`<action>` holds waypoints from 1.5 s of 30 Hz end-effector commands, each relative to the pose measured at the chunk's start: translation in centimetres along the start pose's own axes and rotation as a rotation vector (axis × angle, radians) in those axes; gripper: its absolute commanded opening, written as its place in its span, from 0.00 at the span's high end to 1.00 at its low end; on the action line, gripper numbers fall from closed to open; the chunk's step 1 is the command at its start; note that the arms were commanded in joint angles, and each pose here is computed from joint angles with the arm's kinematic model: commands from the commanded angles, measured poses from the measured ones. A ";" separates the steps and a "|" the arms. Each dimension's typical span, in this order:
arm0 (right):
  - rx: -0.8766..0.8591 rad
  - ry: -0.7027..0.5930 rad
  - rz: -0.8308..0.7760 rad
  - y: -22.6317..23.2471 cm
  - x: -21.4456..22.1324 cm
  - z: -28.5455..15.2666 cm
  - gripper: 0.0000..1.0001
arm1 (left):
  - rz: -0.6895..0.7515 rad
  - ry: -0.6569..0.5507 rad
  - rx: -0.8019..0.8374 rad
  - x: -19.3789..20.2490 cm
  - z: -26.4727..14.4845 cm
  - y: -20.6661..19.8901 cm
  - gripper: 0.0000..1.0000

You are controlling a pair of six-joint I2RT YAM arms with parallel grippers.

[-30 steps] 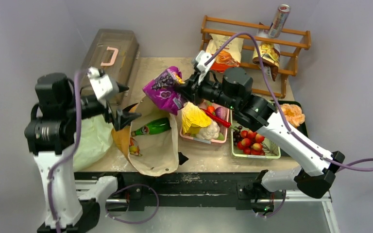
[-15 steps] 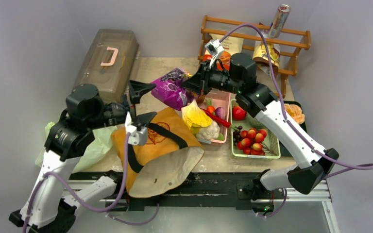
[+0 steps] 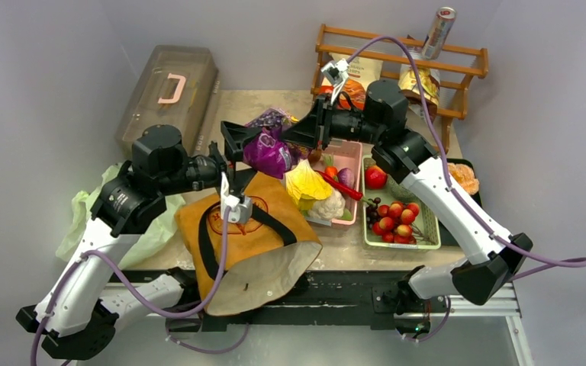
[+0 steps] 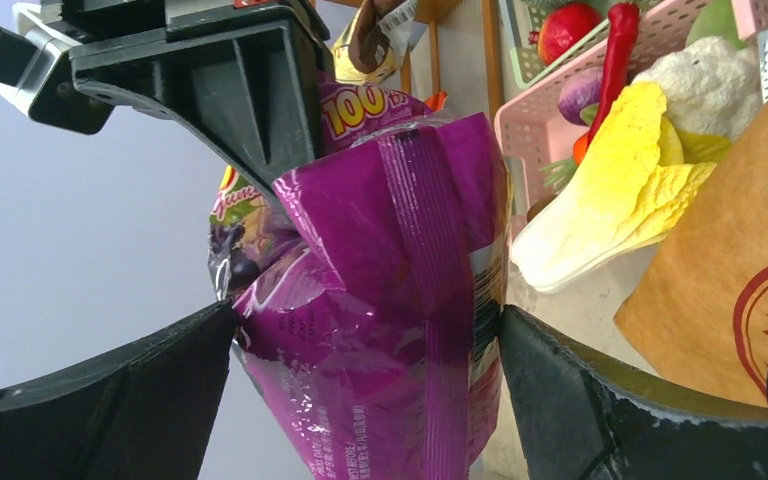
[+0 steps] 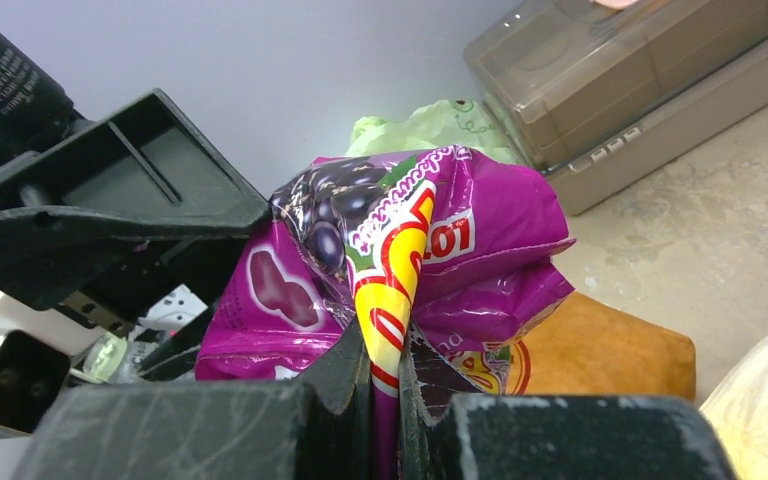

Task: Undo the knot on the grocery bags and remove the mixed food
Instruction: Pick up the fake candies from the takeout bag, then place the fake candies on the shelf.

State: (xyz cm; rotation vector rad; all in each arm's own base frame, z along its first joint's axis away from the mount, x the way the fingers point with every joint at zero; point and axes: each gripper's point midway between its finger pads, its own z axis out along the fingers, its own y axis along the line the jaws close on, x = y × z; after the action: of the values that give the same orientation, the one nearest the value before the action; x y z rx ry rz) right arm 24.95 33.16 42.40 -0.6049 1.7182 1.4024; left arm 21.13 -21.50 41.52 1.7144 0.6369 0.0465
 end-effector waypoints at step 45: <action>-0.213 0.144 -0.937 2.6 1.9 -3.5 0.01 | -1.005 -0.370 0.157 -6.9 -0.7 3.6 0.96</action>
State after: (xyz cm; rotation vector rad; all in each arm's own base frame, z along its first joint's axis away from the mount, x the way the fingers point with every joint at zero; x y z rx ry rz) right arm 20.20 31.21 44.25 -1.3593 1.1146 0.9472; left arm 19.88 -24.03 42.33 1.2635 1.3754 -0.9280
